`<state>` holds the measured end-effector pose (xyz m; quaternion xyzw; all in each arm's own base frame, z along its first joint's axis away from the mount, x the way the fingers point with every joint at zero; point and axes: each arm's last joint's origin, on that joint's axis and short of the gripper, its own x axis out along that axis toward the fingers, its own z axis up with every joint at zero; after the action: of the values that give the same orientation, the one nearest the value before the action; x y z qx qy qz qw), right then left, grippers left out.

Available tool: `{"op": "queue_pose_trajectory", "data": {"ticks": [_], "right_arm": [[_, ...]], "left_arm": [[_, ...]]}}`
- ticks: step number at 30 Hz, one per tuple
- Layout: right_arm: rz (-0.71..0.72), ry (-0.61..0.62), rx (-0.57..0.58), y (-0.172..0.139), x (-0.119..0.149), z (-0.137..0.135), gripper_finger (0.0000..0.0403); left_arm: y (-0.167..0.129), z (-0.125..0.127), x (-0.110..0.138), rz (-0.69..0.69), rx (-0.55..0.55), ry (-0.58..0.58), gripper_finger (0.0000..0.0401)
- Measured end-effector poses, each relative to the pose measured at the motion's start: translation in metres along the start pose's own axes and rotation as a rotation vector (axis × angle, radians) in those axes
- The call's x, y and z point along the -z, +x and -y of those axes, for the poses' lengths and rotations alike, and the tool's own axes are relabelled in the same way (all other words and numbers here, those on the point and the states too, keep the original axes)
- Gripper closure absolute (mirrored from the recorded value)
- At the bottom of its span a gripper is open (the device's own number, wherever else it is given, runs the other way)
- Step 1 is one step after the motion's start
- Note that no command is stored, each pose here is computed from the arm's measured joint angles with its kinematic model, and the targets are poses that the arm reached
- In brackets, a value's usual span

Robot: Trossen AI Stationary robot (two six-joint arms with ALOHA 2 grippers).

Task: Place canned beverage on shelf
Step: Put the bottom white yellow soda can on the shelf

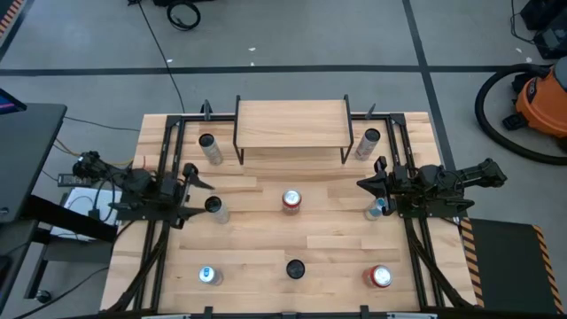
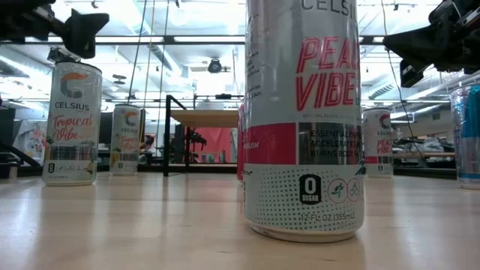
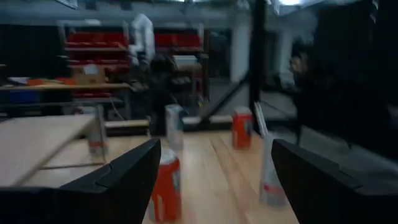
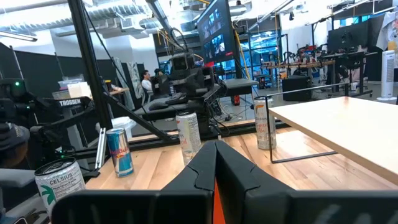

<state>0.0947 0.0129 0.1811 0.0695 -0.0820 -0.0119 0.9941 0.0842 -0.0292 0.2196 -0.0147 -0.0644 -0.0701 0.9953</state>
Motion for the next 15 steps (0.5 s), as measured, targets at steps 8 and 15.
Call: {"op": "queue_pose_trajectory", "data": {"ticks": [8, 15], "right_arm": [[0.0, 0.0, 0.0, 0.0, 0.0, 0.0, 0.0387], [0.0, 0.0, 0.0, 0.0, 0.0, 0.0, 0.0387]], "left_arm": [[0.005, 0.001, -0.007, -0.135, -0.031, -0.016, 0.0083], [0.017, 0.003, -0.009, -0.216, -0.069, -0.014, 0.0083]]}}
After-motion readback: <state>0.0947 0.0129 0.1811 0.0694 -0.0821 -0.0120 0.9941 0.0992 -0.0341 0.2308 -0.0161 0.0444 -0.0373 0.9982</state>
